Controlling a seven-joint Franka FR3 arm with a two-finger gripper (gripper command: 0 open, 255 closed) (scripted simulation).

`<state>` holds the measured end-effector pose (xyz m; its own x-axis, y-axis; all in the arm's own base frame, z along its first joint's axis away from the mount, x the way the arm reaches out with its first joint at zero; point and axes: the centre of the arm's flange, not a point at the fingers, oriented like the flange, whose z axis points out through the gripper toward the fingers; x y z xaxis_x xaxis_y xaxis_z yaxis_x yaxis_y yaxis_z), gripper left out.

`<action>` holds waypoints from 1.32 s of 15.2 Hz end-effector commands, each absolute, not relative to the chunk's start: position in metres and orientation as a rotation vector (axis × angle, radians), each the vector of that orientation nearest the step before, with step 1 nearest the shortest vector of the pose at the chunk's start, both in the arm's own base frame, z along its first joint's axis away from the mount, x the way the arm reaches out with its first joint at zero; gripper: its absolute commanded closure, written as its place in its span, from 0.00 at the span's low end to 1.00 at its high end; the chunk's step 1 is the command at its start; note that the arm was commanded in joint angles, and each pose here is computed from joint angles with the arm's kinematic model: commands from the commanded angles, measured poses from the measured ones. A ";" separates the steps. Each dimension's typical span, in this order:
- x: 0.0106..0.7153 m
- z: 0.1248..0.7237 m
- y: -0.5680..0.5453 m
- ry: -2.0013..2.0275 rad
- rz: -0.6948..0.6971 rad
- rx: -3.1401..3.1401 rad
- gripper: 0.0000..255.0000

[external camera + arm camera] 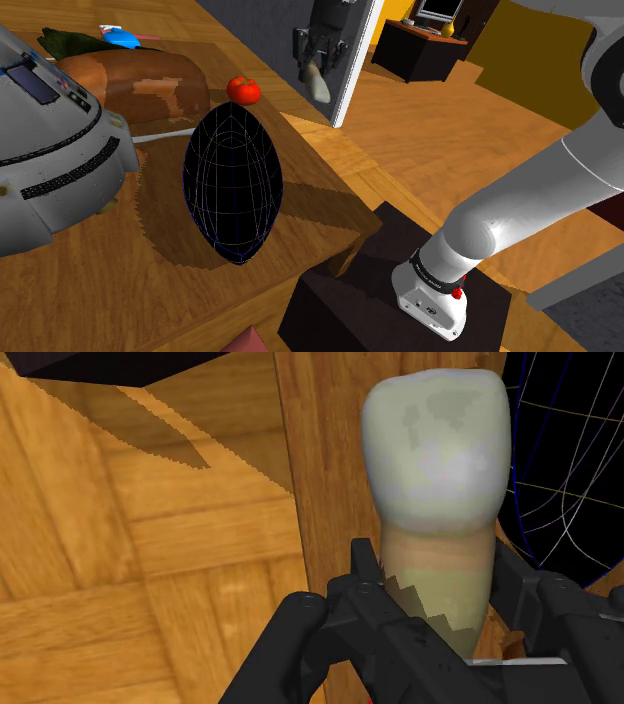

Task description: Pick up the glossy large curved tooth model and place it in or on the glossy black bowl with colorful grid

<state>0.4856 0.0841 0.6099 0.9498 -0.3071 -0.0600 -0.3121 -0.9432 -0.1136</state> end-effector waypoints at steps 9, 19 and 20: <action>0.459 0.614 0.211 0.476 0.063 -2.981 1.00; 0.437 0.611 0.327 0.476 0.063 -2.981 1.00; 0.437 0.606 0.327 0.476 0.063 -2.981 1.00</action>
